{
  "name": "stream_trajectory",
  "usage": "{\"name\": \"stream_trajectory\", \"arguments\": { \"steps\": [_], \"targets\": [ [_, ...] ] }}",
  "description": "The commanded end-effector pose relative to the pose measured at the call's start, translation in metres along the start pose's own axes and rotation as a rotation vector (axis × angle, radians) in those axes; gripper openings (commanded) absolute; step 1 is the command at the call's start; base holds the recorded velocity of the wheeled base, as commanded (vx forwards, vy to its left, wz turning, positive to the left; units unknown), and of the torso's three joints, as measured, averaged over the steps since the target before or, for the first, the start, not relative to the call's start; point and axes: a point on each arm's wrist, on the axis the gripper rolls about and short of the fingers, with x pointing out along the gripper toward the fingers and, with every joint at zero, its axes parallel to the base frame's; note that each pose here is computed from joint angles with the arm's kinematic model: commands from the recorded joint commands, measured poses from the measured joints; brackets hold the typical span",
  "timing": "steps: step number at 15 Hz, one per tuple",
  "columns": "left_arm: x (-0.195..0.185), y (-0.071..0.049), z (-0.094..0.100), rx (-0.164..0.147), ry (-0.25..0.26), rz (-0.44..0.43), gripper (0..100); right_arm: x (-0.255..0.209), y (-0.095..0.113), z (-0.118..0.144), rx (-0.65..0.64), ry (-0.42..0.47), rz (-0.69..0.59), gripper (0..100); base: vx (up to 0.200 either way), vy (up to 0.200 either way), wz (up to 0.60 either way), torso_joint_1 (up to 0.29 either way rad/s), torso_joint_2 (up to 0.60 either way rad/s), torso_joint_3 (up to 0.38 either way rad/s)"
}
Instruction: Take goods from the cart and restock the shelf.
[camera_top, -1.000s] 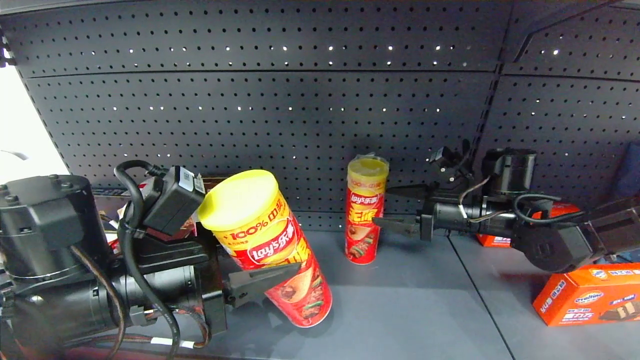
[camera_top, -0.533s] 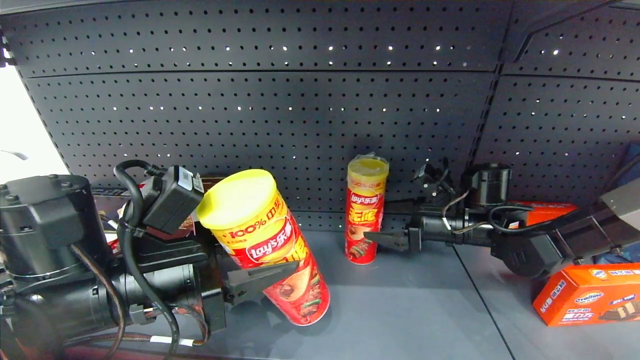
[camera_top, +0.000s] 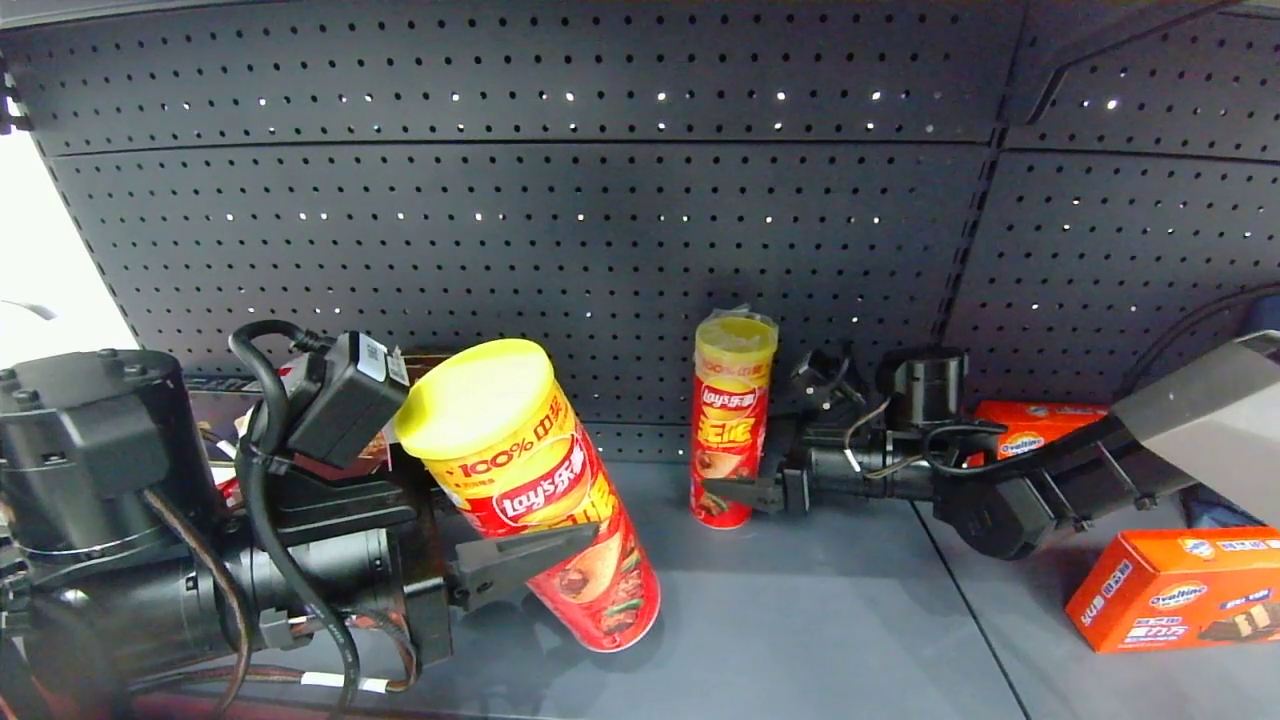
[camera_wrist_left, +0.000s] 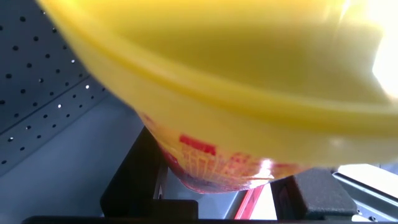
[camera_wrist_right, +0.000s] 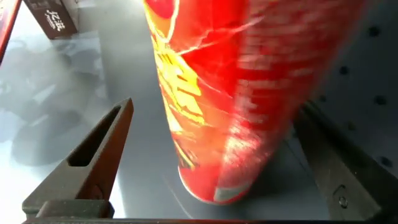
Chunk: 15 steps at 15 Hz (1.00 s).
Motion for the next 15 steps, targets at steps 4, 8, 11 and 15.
{"name": "stream_trajectory", "arguments": {
  "steps": [4,8,11,15],
  "targets": [
    [-0.001,0.000,-0.001,-0.001,0.001,0.002,0,0.018,-0.002,-0.015,0.012,0.014,0.020,100,0.000,0.000,0.00,0.000,0.00,0.000],
    [-0.001,0.000,-0.001,-0.001,0.001,0.004,0,0.022,-0.004,-0.018,0.009,0.003,0.017,0,0.000,0.000,0.00,0.000,0.00,0.000],
    [-0.002,0.002,0.000,-0.002,-0.001,0.014,0,0.021,-0.002,-0.015,0.004,-0.004,0.022,0,0.000,0.000,0.00,0.000,0.00,0.000],
    [-0.003,0.002,0.001,0.001,-0.006,0.017,0,0.005,0.010,0.000,-0.008,-0.019,0.027,0,0.000,0.000,0.00,0.000,0.00,0.000]
  ]
}}
